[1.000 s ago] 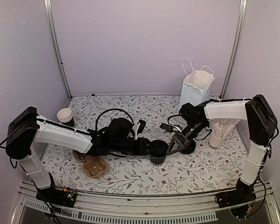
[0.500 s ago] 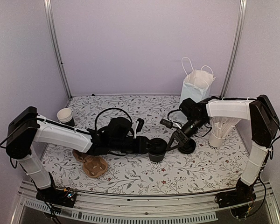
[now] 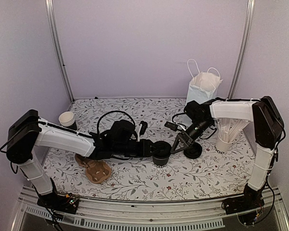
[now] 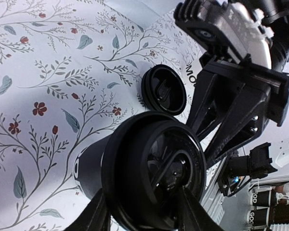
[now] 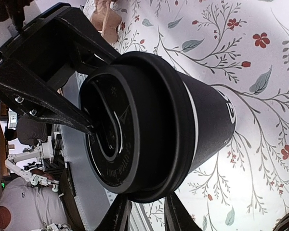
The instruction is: Pack the takeout coffee
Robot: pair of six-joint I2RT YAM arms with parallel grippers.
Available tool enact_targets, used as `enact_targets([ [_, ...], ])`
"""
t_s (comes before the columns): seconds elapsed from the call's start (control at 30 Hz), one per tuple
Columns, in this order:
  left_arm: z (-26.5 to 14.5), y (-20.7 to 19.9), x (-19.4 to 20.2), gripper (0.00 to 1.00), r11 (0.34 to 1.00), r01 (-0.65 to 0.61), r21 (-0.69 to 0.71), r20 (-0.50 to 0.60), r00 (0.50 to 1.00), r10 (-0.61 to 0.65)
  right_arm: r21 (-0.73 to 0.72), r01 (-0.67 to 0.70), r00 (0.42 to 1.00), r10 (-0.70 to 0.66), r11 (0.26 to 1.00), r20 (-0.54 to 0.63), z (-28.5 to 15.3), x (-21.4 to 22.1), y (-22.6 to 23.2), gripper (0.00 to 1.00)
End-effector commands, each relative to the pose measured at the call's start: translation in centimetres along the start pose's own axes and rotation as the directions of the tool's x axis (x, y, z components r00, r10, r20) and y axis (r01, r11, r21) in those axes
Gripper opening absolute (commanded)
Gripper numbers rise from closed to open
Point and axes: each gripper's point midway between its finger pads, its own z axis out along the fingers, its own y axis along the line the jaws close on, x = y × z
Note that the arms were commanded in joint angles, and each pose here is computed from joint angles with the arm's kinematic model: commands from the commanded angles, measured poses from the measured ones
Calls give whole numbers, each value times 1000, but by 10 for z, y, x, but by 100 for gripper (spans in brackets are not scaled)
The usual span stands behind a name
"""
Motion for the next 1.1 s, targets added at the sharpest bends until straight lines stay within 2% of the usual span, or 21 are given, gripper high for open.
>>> enact_targets([
  [0.0,-8,97,104,40,951,-77,-300,-344,939,-32,442,-16,997,49,897,-64,6,15,-117,24],
  [0.13,-10,92,93,45,947,-90,-307,-319,948,-14,408,9,997,20,913,-68,5,14,-107,24],
  [0.23,-16,81,74,52,947,-119,-299,-276,961,33,304,78,997,-82,950,0,-5,-9,-69,27],
  [0.37,-28,46,32,62,949,-191,-252,-161,975,153,224,204,969,-229,953,90,-28,-36,-19,38],
  [0.47,-35,20,1,66,937,-258,-235,-79,966,246,193,247,954,-273,950,122,-38,-47,0,45],
  [0.57,-39,2,-15,68,927,-304,-221,-49,953,301,174,271,946,-296,947,136,-42,-55,9,48],
  [0.93,-49,-30,-29,77,888,-419,-187,-7,905,426,209,353,906,-389,912,166,-62,-75,30,53],
  [1.03,-45,-35,-25,81,871,-460,-174,-38,887,461,289,417,862,-476,862,173,-81,-83,42,56],
  [1.07,-43,-36,-23,83,862,-476,-175,-54,879,474,336,458,828,-533,823,175,-93,-88,51,57],
])
